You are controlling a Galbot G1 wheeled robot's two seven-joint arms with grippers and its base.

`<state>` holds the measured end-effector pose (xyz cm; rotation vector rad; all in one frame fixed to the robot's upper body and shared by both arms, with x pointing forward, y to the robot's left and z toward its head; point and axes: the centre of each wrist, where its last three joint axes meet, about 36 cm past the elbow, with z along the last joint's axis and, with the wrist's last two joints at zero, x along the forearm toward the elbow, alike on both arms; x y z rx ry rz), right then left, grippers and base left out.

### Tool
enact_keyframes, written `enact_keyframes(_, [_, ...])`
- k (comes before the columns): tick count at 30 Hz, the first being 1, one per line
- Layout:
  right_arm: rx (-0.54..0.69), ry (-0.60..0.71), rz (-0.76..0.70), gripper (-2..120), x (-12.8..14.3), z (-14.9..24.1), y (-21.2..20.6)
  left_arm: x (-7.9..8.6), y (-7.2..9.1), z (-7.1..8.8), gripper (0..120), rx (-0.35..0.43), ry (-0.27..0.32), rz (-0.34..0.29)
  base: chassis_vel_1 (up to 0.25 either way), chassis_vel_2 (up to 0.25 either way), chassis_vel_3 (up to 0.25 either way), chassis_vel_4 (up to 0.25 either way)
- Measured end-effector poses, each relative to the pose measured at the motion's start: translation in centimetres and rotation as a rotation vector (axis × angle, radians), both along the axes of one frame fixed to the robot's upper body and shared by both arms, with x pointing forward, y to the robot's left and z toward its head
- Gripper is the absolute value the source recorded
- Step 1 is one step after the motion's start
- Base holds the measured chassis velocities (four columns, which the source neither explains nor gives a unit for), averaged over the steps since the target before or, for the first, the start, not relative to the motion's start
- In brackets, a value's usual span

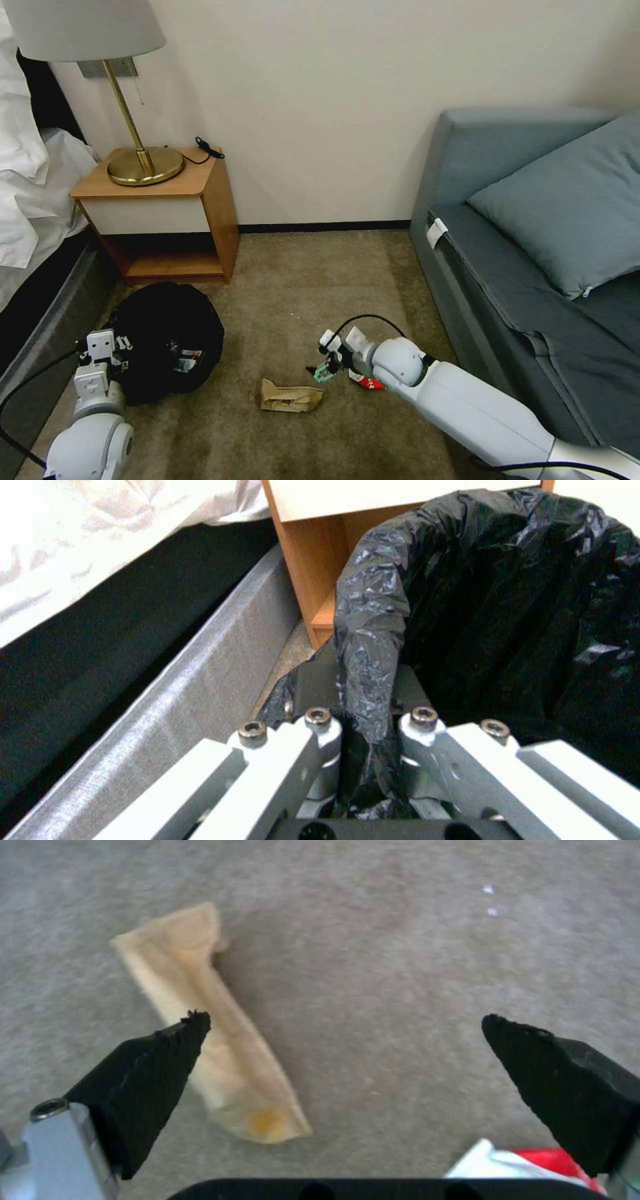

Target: Pick up the trash bin, then pick up the garbage on the floor and place it into the trash bin.

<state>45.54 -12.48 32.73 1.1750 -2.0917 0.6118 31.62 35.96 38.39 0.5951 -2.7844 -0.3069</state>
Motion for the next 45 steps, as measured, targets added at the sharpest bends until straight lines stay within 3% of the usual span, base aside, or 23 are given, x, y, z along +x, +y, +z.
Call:
enact_keyframes(21, [-0.039,0.031,0.156,100,-2.1,-3.8,5.8,-0.2,0.6,-0.2,4,0.003,-0.004,0.013,0.000,0.000,0.000,0.000])
enact_keyframes(41, [-0.089,0.034,0.173,100,-1.8,-6.7,7.3,-0.6,1.0,-0.5,4,0.001,-0.005,0.022,0.000,0.000,0.000,0.000])
enact_keyframes(45, [-0.094,0.039,0.169,93,-1.9,-7.0,7.3,-0.7,1.3,-0.5,4,0.003,-0.005,0.023,0.000,0.000,0.000,0.000])
